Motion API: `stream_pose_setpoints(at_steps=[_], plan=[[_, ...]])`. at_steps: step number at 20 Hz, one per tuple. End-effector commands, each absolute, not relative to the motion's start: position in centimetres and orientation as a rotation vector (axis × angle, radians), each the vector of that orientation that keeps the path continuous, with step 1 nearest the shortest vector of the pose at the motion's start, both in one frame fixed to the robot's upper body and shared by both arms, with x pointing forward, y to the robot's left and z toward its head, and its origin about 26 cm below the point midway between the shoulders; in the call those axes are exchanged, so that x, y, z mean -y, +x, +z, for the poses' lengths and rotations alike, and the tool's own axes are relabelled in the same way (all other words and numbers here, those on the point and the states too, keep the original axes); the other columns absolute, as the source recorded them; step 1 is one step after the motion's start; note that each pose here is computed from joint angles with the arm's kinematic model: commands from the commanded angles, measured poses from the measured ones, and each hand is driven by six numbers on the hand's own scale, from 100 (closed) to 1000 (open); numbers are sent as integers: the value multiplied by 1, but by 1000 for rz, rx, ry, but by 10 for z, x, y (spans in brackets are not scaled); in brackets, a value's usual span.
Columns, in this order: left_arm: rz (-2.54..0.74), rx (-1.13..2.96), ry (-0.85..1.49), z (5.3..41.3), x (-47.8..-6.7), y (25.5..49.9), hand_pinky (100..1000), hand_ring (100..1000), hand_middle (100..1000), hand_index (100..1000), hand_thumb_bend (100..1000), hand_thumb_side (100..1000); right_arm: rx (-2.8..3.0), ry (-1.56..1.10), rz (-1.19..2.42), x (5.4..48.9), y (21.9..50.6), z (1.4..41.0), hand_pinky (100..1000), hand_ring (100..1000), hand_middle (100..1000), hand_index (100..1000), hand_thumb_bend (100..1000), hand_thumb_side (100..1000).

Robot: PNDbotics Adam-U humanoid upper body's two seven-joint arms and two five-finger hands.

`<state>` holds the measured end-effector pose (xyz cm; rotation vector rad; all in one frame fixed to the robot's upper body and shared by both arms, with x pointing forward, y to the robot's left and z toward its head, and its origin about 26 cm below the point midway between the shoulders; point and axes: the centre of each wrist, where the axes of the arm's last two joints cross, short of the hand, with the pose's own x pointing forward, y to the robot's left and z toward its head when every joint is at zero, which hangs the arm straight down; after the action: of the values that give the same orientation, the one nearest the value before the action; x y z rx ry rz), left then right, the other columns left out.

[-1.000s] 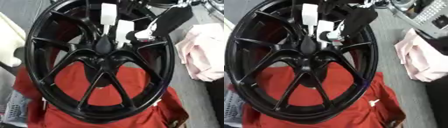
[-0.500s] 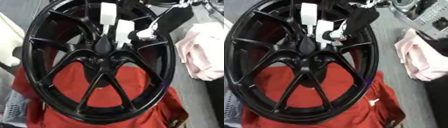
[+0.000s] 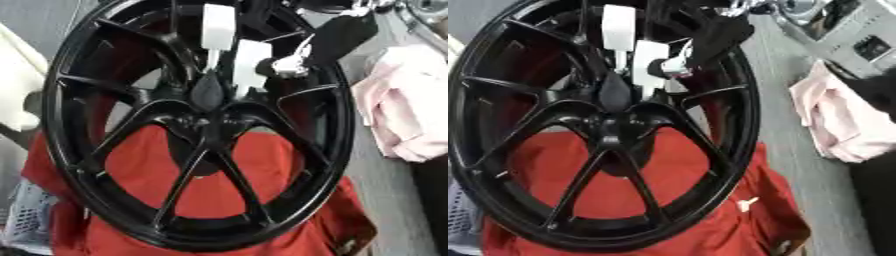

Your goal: Pull the pin out of the wheel hub.

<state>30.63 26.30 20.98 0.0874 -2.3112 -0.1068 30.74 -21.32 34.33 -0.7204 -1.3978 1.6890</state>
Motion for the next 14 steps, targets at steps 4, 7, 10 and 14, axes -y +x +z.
stream_pose_setpoints(at_steps=[4, 7, 10, 14], plan=[[-116, 2342, 79, 218, -262, 304, 833, 709, 621, 849, 103, 823, 1380, -748, 1682, 218, 311, 347, 855, 910, 780, 871, 412, 526], [-115, 2341, 78, 218, -262, 304, 833, 705, 621, 849, 103, 823, 1373, -737, 1688, 217, 313, 345, 855, 906, 770, 860, 416, 525], [-115, 2341, 78, 218, -262, 304, 833, 702, 621, 849, 103, 823, 1367, -724, 1698, 217, 314, 344, 852, 899, 758, 850, 422, 524], [-115, 2340, 75, 218, -262, 304, 834, 701, 621, 849, 104, 823, 1363, -710, 1700, 215, 316, 343, 843, 882, 712, 806, 420, 514]])
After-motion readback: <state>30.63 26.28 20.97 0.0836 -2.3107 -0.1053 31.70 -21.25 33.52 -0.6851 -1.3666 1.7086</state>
